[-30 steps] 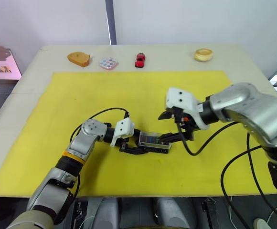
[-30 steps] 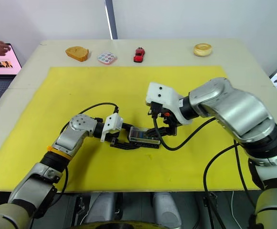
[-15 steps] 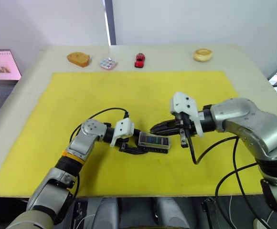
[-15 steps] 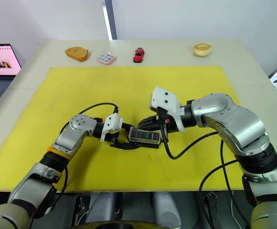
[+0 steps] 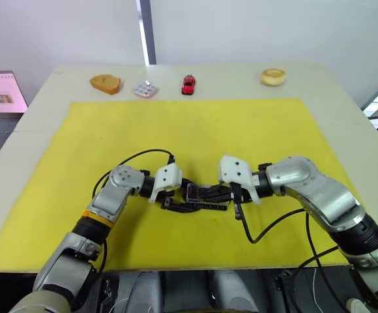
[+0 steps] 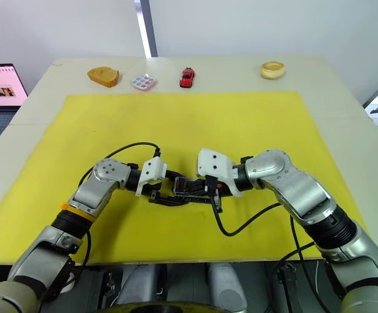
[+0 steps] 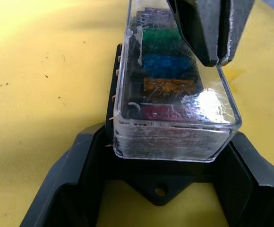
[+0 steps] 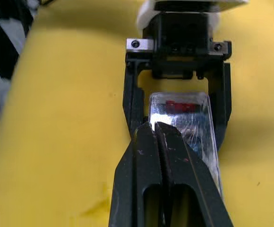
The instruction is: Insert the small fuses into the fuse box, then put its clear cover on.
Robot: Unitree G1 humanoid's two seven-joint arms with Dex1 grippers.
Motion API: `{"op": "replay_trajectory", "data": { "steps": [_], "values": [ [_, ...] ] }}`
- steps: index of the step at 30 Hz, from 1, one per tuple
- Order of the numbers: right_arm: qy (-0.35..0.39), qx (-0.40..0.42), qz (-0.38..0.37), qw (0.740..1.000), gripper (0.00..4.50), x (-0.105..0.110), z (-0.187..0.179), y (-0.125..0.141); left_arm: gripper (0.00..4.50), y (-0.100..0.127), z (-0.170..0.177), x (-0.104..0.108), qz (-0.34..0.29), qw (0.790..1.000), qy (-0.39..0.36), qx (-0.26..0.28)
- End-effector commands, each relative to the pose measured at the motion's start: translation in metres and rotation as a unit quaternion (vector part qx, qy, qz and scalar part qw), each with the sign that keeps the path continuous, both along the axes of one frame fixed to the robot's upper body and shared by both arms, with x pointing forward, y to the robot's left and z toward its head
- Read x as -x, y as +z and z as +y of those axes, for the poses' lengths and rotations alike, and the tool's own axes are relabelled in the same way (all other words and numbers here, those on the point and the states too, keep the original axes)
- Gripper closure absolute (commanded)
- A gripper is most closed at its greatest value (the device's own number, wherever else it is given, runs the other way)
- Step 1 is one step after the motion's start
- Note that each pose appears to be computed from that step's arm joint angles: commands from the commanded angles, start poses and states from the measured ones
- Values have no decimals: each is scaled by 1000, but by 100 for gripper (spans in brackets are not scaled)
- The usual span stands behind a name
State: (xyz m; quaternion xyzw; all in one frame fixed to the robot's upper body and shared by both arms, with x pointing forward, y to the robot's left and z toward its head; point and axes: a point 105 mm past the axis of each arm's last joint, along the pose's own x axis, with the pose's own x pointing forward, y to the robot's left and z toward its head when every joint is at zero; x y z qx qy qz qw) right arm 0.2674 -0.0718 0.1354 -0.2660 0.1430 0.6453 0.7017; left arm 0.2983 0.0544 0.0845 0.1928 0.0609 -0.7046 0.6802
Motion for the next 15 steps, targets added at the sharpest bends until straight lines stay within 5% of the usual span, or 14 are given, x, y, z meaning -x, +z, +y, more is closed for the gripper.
{"op": "replay_trajectory", "data": {
  "steps": [1,5,13,15],
  "values": [
    [-39,53,53,996,442,-3,-17,-32,196,-16,3,9,28,999,-5,-27],
    [-40,32,40,998,442,-8,-16,-15,196,-16,4,9,31,999,1,-27],
    [-65,-58,-2,996,442,-12,-26,61,196,-12,10,9,47,998,19,-38],
    [-76,-53,-14,996,421,-10,-38,72,92,-8,14,10,61,997,25,-42]
  ]
}}
